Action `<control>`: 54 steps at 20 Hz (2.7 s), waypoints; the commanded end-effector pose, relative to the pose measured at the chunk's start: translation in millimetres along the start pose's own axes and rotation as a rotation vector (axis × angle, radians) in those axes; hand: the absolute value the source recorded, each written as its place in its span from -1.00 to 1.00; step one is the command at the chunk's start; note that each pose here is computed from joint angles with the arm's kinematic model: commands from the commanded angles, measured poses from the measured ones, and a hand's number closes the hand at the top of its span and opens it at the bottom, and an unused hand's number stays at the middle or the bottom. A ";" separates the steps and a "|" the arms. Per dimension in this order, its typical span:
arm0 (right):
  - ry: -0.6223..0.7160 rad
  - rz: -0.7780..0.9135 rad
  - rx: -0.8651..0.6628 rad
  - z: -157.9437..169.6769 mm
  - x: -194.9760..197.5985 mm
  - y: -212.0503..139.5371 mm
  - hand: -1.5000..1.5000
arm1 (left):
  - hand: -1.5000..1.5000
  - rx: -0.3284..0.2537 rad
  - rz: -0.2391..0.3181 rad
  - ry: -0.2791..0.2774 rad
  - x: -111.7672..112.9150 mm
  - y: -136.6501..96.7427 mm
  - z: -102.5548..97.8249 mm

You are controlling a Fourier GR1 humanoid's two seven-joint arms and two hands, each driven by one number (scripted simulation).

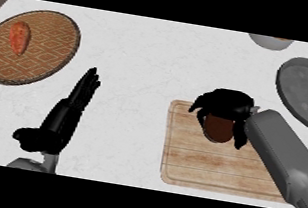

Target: Pick the cupcake from the cutting board and place it in the pan

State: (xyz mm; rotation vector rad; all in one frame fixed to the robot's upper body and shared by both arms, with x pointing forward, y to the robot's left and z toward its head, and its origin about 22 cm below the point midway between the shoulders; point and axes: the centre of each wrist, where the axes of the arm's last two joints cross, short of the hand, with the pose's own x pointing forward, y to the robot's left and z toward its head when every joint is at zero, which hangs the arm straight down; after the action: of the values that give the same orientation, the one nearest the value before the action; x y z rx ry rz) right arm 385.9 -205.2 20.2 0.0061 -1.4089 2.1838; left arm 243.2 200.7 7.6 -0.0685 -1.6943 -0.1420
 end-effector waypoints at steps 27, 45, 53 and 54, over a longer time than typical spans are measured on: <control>1.166 -0.398 -1.199 34.4 35.0 -84.4 1.00 | 0.00 0.069 -0.002 0.013 -4.1 9.9 0.8; 1.540 -0.159 -1.403 181.3 -39.8 17.1 1.00 | 0.00 0.001 0.001 0.006 2.1 0.8 5.1; 1.529 -0.209 -1.603 225.3 -70.2 22.8 1.00 | 0.00 -0.033 0.003 -0.018 6.0 5.1 -17.7; 1.549 -0.187 -1.587 240.5 -71.4 22.2 1.00 | 0.00 -0.025 0.003 -0.024 -8.7 -9.3 -2.7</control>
State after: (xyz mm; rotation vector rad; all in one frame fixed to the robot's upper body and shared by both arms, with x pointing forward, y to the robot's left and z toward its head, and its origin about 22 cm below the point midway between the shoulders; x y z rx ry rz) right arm 374.4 -417.1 83.8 -1.5098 -1.4041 0.0469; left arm 249.4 197.7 8.8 -0.0863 -1.7099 -0.1548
